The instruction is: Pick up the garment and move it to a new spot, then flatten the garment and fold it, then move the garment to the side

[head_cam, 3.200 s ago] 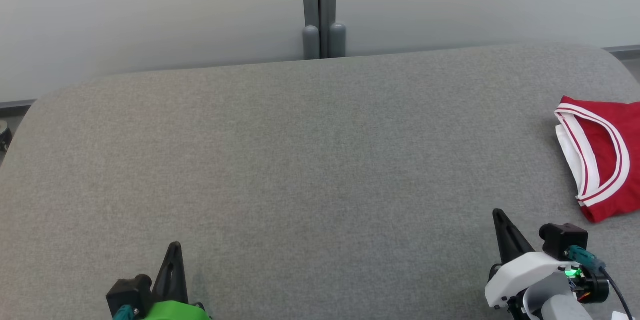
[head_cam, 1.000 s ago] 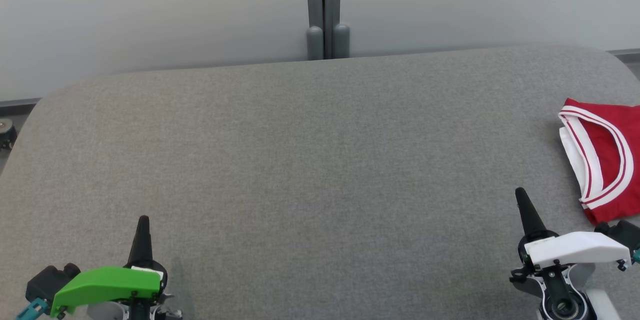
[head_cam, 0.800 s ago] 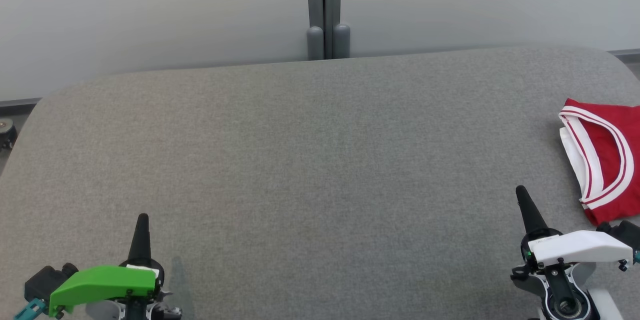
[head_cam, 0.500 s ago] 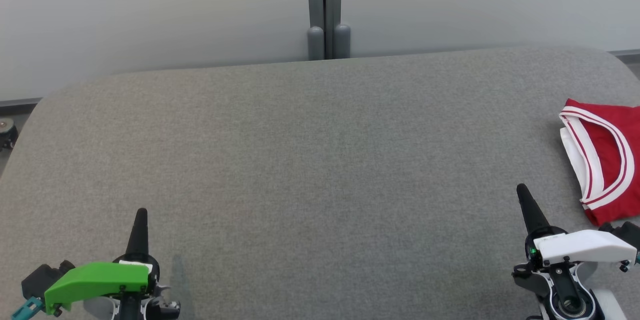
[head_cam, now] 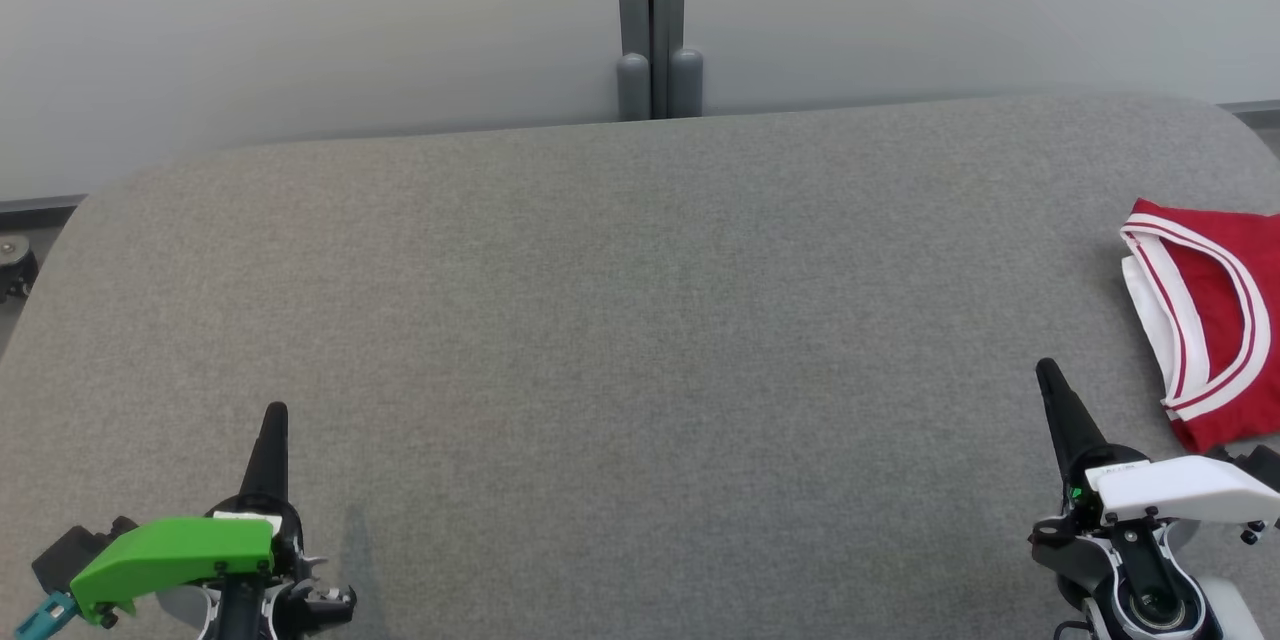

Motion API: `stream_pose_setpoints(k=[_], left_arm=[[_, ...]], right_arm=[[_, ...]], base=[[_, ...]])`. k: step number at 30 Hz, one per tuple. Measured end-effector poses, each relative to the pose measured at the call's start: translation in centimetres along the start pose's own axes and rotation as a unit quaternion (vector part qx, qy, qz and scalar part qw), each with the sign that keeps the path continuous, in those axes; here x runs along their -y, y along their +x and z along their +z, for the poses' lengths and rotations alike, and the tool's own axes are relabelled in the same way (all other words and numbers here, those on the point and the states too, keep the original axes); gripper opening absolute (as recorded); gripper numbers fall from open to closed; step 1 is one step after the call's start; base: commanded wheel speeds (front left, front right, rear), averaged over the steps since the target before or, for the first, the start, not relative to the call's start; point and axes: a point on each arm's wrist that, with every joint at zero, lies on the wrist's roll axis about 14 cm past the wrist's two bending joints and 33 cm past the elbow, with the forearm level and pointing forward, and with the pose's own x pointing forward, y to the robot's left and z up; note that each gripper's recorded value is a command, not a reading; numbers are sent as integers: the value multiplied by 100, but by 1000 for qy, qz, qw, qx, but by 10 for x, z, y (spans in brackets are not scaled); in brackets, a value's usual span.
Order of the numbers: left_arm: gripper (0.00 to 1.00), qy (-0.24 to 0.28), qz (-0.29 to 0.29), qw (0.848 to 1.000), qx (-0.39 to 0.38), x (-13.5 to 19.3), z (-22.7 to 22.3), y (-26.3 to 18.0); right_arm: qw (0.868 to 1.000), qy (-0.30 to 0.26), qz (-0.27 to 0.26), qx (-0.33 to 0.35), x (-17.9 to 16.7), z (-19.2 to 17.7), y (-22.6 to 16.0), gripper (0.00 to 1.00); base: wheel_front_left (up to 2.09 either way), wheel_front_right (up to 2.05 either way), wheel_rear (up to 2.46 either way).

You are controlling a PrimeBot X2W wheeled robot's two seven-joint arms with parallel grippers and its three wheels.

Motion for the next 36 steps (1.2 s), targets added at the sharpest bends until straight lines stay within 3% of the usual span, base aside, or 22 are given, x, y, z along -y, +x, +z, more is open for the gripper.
stream_pose_setpoints(k=[28,36], left_arm=[[0,-96,-34,995,-1,17,8,4],[0,-97,-35,995,-1,18,8,4]], right_arm=[[995,95,27,-9,-14,1,1,0],[995,97,28,-9,-14,1,1,0]], base=[[0,0,0],[0,0,0]])
